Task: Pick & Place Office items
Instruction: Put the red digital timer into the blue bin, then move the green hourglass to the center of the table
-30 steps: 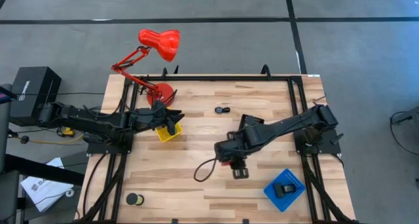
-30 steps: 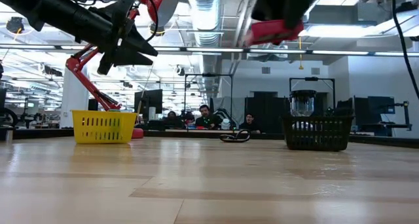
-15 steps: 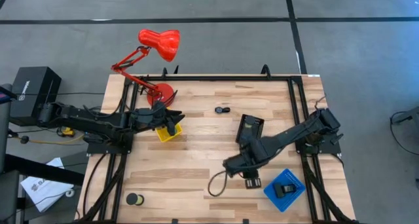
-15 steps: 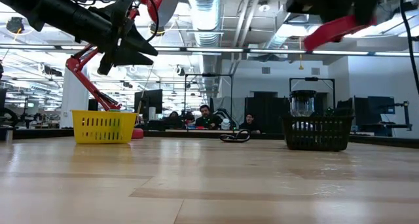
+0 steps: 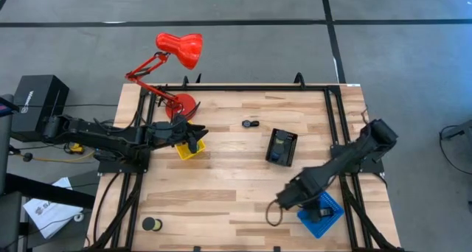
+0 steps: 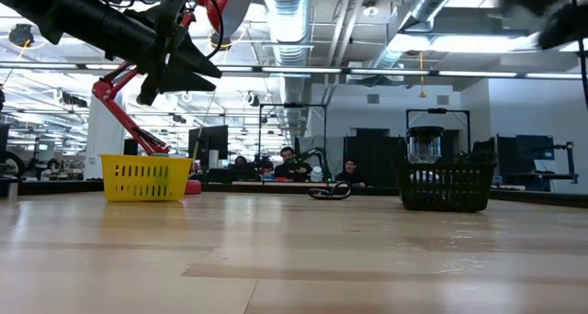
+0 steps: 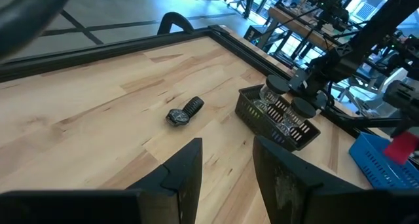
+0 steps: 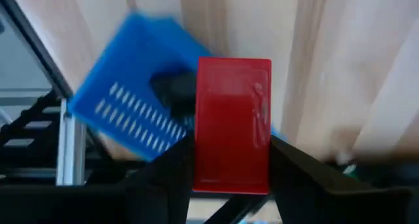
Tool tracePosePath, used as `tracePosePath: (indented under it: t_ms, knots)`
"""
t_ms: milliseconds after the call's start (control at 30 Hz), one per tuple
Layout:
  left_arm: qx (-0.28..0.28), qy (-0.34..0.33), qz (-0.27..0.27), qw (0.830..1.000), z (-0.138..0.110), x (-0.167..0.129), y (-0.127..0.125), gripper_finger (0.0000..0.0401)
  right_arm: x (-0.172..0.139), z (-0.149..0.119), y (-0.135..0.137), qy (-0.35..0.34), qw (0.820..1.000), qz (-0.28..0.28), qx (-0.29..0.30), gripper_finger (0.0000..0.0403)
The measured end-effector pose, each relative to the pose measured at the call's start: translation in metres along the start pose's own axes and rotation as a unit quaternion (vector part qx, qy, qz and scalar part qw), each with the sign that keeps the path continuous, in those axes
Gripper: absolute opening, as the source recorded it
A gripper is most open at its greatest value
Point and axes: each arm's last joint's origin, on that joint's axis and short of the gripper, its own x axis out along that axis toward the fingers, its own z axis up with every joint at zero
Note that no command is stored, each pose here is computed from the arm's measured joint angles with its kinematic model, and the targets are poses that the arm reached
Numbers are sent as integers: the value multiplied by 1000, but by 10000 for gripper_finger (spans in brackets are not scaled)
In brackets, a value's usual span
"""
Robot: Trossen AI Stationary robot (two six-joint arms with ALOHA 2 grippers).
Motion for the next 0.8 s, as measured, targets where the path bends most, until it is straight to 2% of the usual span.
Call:
tracePosePath:
  t_ms: [133,333,400,567,800]
  knots:
    - [0,0,0,1000,0,0,0,131,13,-26,6,2,1000,-5,19,148]
    - [0,-1,0,1000,0,0,0,131,30,-36,31,-88,991,77,-62,169]
    - [0,-1,0,1000,0,0,0,131,38,-38,38,-98,988,86,-83,179]
    - [-1,-3,-1,1000,1,0,0,131,61,-37,38,-66,994,51,-77,170]
    - [-3,-6,-3,1000,1,0,-1,131,66,-25,35,-45,994,65,-80,122]
